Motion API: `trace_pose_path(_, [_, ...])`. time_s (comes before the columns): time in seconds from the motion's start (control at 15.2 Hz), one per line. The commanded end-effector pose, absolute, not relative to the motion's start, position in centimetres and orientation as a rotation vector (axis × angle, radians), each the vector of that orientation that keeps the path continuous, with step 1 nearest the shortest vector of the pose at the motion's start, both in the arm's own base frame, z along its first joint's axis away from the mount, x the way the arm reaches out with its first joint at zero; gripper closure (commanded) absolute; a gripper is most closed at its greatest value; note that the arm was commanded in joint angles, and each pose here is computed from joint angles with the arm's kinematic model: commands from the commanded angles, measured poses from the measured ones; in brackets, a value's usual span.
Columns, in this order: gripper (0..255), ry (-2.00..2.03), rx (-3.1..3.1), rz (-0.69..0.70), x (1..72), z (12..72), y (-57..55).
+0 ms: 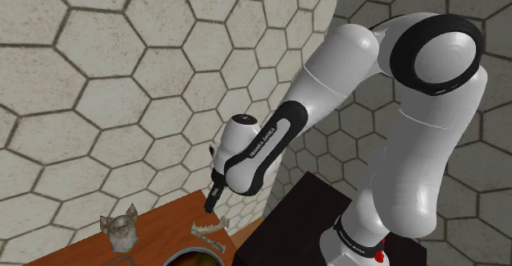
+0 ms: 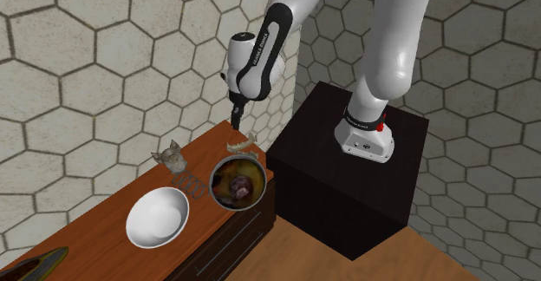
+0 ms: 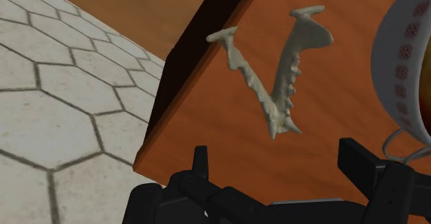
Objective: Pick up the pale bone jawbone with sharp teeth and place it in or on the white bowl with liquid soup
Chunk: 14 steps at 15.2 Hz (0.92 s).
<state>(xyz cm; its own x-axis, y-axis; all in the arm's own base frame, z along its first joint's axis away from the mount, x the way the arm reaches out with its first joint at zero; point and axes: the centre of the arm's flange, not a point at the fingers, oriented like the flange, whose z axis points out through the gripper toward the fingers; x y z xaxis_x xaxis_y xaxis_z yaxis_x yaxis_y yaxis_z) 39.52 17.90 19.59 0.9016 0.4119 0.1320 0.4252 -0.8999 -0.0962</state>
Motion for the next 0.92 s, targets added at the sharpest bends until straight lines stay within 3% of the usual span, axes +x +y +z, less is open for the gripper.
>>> trace_pose_path(0.0, [0,-0.687,-2.921,-0.16,39.8,17.3,19.2])
trace_pose_path(0.86, [0,-0.765,-2.871,-0.149,40.0,8.6,22.8])
